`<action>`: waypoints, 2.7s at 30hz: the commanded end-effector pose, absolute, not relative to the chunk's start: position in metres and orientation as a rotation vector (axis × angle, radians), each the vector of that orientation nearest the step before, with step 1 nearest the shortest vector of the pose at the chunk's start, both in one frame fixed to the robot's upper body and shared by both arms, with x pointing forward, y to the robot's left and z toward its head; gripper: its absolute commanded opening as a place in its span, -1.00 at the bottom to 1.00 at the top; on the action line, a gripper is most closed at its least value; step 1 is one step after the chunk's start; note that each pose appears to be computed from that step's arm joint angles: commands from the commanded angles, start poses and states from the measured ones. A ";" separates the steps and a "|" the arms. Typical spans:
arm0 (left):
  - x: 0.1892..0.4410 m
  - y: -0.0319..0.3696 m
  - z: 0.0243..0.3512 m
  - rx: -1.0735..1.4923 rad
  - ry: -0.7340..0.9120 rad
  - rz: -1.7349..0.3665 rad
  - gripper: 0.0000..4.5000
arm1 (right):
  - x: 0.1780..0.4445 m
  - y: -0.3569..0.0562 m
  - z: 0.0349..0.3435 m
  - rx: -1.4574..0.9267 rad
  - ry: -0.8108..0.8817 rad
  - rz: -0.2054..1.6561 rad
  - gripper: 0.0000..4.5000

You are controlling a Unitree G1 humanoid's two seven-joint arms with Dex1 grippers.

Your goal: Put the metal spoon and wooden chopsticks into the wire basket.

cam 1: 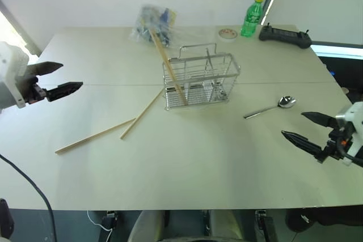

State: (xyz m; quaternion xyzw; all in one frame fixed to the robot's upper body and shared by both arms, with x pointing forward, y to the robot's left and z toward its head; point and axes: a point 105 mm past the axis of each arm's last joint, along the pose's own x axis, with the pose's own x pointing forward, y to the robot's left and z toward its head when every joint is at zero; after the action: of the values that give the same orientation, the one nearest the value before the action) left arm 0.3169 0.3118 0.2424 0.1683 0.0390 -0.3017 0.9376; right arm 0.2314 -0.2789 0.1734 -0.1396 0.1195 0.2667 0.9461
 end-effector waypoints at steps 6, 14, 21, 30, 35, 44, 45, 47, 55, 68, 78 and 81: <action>0.321 0.306 0.250 0.375 0.060 -0.648 0.98 | 0.232 -0.279 0.191 -0.318 0.178 0.526 1.00; 0.321 0.307 0.252 0.376 0.063 -0.647 0.98 | 0.236 -0.282 0.193 -0.330 0.172 0.526 1.00; 0.322 0.310 0.251 0.353 0.105 -0.622 0.98 | 0.241 -0.282 0.193 -0.338 0.166 0.526 1.00; 0.313 0.264 0.255 0.367 0.078 -0.779 0.98 | 0.253 -0.288 0.201 -0.387 0.159 0.537 1.00; 0.288 0.206 0.249 0.385 0.102 -1.034 0.98 | 0.271 -0.292 0.210 -0.499 0.180 0.600 1.00; 0.252 0.129 0.238 0.357 0.152 -1.461 0.98 | 0.317 -0.290 0.210 -0.778 0.294 0.830 1.00; 0.253 0.122 0.237 0.353 0.142 -1.474 0.98 | 0.323 -0.290 0.210 -0.804 0.307 0.845 1.00; 0.256 0.113 0.236 0.340 0.121 -1.487 0.98 | 0.332 -0.290 0.206 -0.849 0.336 0.884 1.00; 0.259 0.098 0.241 0.299 0.051 -1.477 0.98 | 0.357 -0.287 0.183 -1.013 0.454 0.998 1.00; 0.249 0.097 0.243 0.296 0.042 -1.451 0.98 | 0.385 -0.282 0.172 -1.042 0.586 0.942 1.00; 0.246 0.099 0.245 0.296 0.047 -1.434 0.98 | 0.397 -0.294 0.154 -1.127 0.667 0.798 1.00; 0.246 0.100 0.244 0.298 0.049 -1.432 0.98 | 0.399 -0.290 0.151 -1.111 0.653 0.789 1.00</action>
State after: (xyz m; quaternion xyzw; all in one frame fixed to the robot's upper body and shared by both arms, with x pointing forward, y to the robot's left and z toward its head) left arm 0.2520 0.0982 0.2320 0.1186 0.0460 -0.6529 0.7467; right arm 0.3928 -0.2927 0.1379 -0.4989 0.3160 0.3717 0.7163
